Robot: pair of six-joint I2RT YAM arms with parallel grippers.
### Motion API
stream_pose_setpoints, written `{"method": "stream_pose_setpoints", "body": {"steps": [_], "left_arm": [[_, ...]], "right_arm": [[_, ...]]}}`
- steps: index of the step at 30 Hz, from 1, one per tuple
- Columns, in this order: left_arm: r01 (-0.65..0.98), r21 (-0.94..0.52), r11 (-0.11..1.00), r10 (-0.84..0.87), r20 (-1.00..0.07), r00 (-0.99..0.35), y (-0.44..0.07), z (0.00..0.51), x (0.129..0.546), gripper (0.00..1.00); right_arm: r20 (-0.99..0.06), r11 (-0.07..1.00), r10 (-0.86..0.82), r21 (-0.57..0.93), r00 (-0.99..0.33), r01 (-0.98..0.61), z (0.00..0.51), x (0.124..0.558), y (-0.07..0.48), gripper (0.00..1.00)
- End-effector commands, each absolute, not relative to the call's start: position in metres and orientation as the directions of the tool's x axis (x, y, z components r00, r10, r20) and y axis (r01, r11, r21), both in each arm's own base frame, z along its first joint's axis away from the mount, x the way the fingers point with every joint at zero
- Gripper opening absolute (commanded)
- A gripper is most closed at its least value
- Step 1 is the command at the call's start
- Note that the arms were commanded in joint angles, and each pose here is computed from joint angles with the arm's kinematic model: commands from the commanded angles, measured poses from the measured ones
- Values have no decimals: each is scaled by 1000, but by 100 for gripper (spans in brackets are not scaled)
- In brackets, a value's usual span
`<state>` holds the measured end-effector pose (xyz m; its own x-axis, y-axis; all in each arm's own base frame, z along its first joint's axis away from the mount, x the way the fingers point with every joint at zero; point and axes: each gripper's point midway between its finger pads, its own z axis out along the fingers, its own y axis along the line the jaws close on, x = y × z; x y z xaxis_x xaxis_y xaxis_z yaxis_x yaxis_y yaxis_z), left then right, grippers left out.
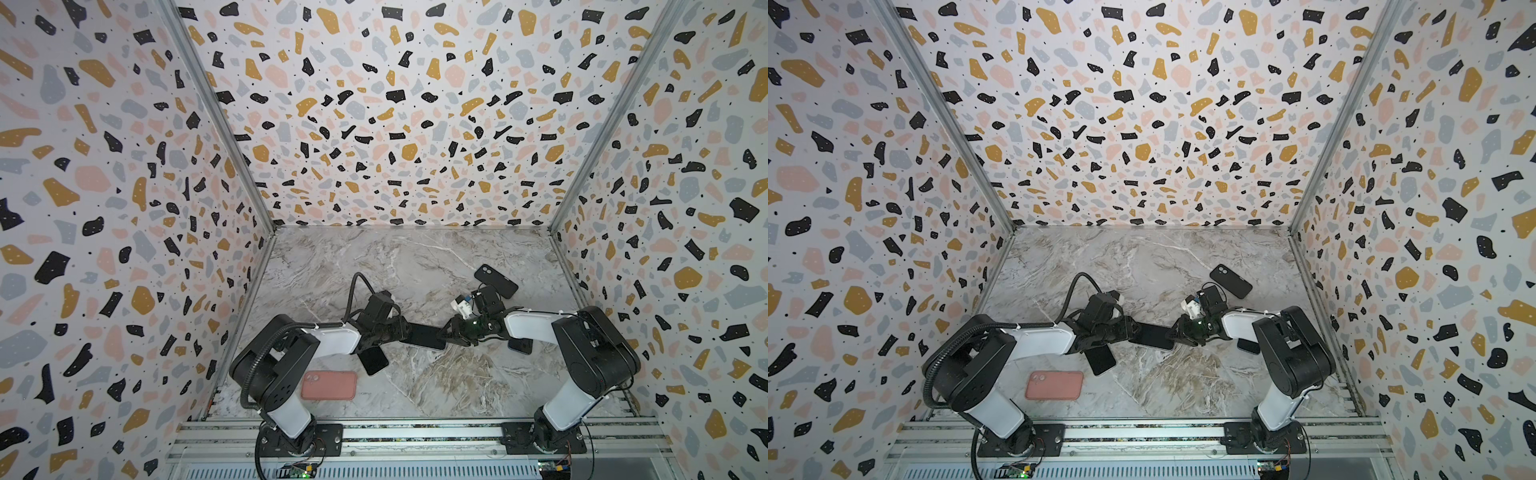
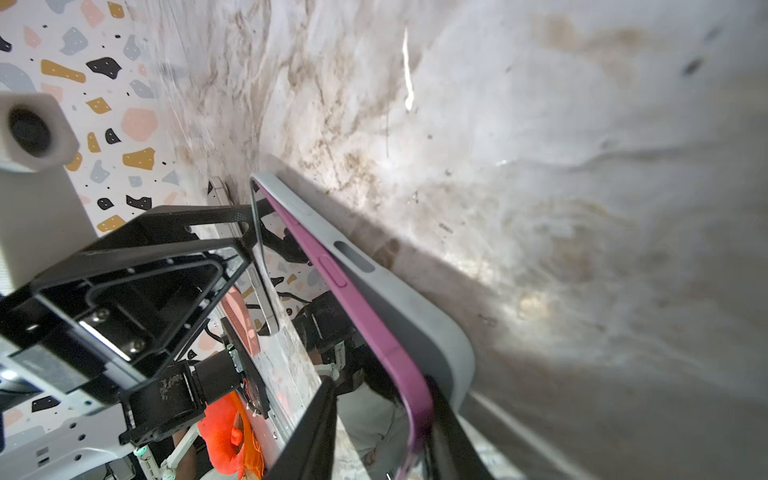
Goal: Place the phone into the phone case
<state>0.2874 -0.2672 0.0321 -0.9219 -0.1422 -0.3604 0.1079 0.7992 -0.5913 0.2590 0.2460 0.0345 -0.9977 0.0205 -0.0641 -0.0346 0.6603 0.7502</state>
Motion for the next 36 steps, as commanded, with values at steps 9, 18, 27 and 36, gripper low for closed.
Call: {"method": "stream_pose_setpoints", "body": {"steps": [9, 18, 27, 36], "left_arm": [[166, -526, 834, -82, -415, -906, -260, 45, 282, 48], [179, -510, 841, -70, -432, -899, -249, 54, 269, 49], [246, -590, 769, -45, -434, -900, -271, 67, 230, 55], [273, -629, 728, -2, -399, -917, -295, 57, 211, 56]], "right_arm": [[-80, 729, 41, 684, -996, -25, 50, 247, 225, 44], [-130, 758, 45, 650, -990, -51, 53, 245, 214, 47], [-292, 790, -27, 579, -956, -199, 68, 262, 209, 45], [-343, 807, -74, 531, -937, -258, 64, 280, 216, 51]]}}
